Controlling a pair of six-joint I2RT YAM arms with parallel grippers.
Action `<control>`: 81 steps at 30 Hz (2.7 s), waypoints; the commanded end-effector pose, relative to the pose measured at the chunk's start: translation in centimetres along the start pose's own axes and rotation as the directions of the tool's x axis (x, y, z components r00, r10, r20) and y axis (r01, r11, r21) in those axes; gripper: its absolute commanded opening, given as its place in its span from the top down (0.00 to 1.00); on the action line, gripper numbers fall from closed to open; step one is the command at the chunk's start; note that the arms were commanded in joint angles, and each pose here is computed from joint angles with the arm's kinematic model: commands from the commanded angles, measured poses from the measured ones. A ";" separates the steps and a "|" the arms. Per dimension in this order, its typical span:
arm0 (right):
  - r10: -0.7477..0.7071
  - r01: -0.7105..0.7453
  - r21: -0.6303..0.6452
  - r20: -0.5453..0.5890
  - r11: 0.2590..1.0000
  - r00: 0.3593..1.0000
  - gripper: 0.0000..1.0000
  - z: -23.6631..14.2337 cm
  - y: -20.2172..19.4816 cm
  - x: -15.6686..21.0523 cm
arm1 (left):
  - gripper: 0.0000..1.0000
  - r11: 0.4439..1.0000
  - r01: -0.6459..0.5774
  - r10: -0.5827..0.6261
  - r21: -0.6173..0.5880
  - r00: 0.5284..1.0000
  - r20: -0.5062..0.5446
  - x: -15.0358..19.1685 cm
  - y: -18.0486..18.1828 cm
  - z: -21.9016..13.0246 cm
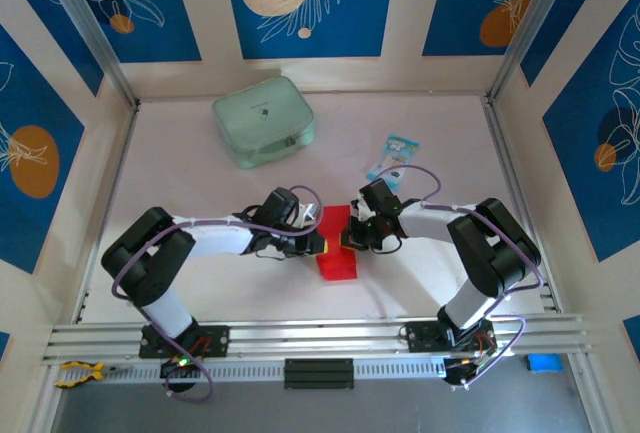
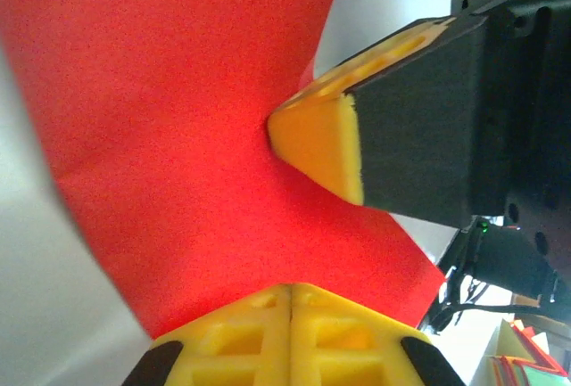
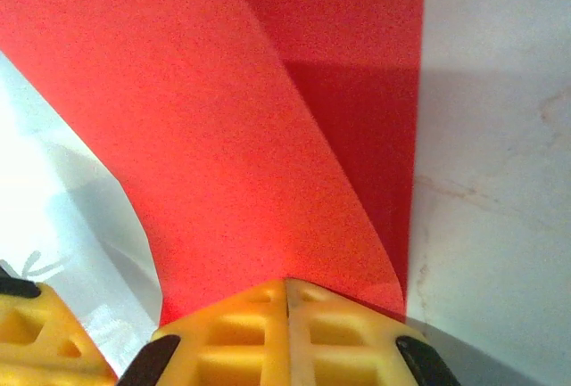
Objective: Fold a paper plane with a square sheet of paper (pick it up from the middle)
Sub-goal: First fold the square sheet of paper in half at the center of the table.
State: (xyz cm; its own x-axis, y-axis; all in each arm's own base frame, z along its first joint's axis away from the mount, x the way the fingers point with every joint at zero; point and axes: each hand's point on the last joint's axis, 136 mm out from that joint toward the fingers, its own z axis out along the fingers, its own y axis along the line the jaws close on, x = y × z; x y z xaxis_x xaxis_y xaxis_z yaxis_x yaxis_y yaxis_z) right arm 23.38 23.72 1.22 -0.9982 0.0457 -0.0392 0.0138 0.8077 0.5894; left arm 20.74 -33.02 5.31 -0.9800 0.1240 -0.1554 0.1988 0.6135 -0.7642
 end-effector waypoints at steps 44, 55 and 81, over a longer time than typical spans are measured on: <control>0.084 -0.069 0.194 -0.067 0.979 0.994 0.99 0.6 -5.1 3.3 | 0.94 0.985 0.107 -0.129 -0.132 0.978 -0.167 6.9 6.3 1.3; 0.084 -0.069 0.196 -0.065 0.978 0.994 0.99 0.4 -5.1 3.3 | 0.93 1.000 0.013 -0.015 -0.021 0.997 -0.070 3.6 0.5 -0.6; 0.081 -0.066 0.199 -0.070 0.978 0.994 0.98 0.4 -5.3 3.5 | 0.92 0.994 0.045 -0.063 -0.104 0.983 -0.175 8.1 4.4 0.3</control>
State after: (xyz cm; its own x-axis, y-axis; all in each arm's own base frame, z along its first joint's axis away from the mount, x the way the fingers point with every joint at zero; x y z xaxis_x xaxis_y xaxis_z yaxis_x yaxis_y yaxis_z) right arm 23.46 23.52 1.21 -0.9971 0.0499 -0.0573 0.0075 0.8153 0.5790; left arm 15.61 -31.35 1.79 -0.9815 0.1854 -0.0470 0.1570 0.6401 -0.7521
